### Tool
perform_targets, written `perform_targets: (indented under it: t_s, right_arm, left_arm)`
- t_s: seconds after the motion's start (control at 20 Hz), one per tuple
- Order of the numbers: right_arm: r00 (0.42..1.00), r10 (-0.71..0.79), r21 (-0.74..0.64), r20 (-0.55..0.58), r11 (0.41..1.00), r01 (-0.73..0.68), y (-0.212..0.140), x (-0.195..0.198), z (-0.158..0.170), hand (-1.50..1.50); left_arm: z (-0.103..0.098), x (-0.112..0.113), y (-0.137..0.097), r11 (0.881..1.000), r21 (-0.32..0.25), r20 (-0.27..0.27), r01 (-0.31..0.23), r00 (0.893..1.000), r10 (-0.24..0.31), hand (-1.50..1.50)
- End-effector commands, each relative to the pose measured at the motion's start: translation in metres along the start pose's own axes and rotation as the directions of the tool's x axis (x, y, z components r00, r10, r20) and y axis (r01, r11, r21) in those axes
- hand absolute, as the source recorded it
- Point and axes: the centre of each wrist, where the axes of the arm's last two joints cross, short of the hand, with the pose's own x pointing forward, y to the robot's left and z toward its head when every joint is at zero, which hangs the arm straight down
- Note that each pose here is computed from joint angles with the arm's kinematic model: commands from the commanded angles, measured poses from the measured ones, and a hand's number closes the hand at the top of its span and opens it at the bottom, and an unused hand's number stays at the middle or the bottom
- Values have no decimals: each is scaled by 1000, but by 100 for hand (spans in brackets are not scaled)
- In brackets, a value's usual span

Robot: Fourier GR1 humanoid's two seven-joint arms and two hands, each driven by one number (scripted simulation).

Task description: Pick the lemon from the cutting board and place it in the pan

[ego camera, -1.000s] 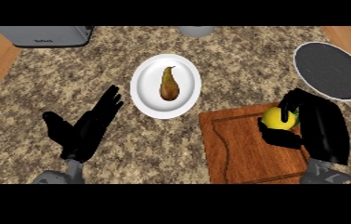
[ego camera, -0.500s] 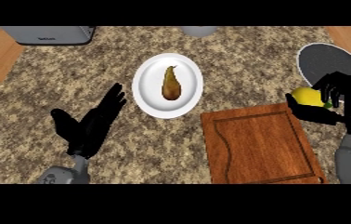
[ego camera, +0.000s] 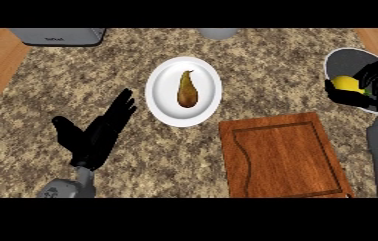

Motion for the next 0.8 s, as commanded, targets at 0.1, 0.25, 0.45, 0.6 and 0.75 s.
perform_targets:
  t_s: [0.1, 0.25, 0.45, 0.6, 0.75]
  right_arm:
    - [998, 32, -187, -58, 981, -43, 4, -22, -30, 150]
    - [995, 2, -237, -98, 971, -26, -10, -49, -36, 150]
    - [994, -11, -255, -104, 967, -16, -17, -74, -33, 150]
    - [992, -19, -263, -127, 965, -15, -38, -78, -46, 150]
    - [993, -8, -284, -115, 958, -25, -36, -80, -45, 150]
  left_arm:
    - [-7, 15, -2, 1000, -10, 28, 14, 1000, -13, 0]
    - [-4, 2, -26, 1000, -30, 8, 2, 1000, -2, 0]
    - [-6, 16, -12, 999, -34, 26, 3, 1000, -2, 0]
    - [-8, -4, -17, 999, -53, 17, -3, 1000, 4, 0]
    - [-9, -6, -16, 998, -66, 6, 18, 1000, -18, 0]
